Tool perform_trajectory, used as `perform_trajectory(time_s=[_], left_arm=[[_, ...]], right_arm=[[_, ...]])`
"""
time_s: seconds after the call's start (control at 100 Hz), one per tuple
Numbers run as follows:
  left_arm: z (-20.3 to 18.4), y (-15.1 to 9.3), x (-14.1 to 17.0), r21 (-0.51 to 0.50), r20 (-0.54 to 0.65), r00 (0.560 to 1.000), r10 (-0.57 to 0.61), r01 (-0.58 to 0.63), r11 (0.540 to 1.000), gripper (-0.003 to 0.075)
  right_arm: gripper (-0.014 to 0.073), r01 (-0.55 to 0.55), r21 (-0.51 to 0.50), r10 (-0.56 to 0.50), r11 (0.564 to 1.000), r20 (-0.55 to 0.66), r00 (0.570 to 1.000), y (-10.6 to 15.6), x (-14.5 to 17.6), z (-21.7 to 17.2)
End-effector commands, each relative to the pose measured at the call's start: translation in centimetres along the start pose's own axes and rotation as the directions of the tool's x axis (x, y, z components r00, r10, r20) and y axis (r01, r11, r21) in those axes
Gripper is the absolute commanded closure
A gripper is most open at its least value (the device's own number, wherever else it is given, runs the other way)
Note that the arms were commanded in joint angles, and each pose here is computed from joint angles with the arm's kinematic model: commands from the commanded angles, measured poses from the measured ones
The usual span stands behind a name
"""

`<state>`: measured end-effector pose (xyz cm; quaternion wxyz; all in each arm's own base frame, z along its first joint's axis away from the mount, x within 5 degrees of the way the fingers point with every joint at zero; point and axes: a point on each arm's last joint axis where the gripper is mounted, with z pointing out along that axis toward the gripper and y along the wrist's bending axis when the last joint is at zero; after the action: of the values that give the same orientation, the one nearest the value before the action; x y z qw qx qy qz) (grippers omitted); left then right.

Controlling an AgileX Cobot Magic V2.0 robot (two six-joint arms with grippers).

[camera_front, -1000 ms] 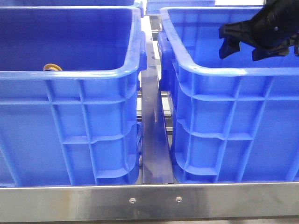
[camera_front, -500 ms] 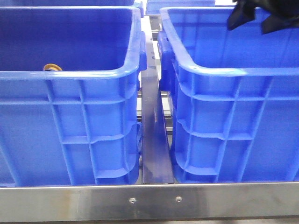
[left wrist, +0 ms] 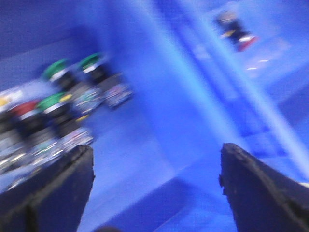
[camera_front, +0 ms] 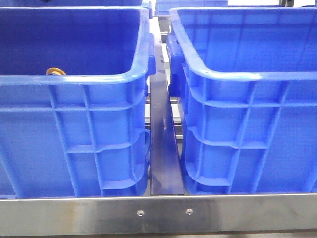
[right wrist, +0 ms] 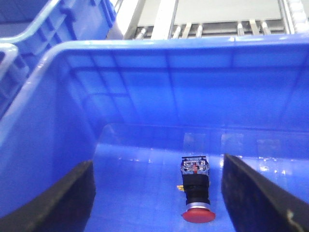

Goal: Pick red and yellow buttons and place in box
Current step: 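Reach the left gripper into the button bin and grasp a yellow-capped button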

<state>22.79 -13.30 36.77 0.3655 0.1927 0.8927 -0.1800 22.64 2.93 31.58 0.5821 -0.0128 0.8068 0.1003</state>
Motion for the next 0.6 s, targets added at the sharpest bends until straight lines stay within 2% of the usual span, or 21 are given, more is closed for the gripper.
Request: perform_trajectory(time_s=[0.0, 0.11, 0.29, 0.45, 0.59], left_arm=[[-1.9, 0.9, -1.1, -0.021, 0.086, 0.995, -0.046, 0.048, 0.999, 0.0209], [-2.2, 2.8, -1.0, -0.070, 0.077, 0.987, -0.138, 0.144, 0.987, 0.0209], [-1.4, 5.2, -0.4, -0.137, -0.002, 0.977, -0.213, 0.211, 0.968, 0.0209], [0.7, 7.2, 0.0, -0.198, -0.122, 0.959, -0.257, 0.231, 0.953, 0.0209], [2.3, 8.2, -0.8, -0.225, -0.175, 0.950, -0.260, 0.219, 0.950, 0.0209]], right_arm=[[0.0038, 0.012, 0.016, -0.014, 1.000, 0.086, 0.996, 0.0, -1.3, -1.8], [0.0038, 0.015, 0.006, -0.016, 1.000, 0.110, 0.994, 0.2, -1.2, -3.0], [0.0038, 0.020, -0.008, -0.018, 1.000, 0.135, 0.991, 0.4, -1.3, -4.0], [0.0038, 0.020, -0.012, -0.018, 1.000, 0.133, 0.991, 0.5, -1.3, -4.0], [0.0038, 0.020, -0.012, -0.018, 1.000, 0.133, 0.991, 0.5, -1.3, -4.0]])
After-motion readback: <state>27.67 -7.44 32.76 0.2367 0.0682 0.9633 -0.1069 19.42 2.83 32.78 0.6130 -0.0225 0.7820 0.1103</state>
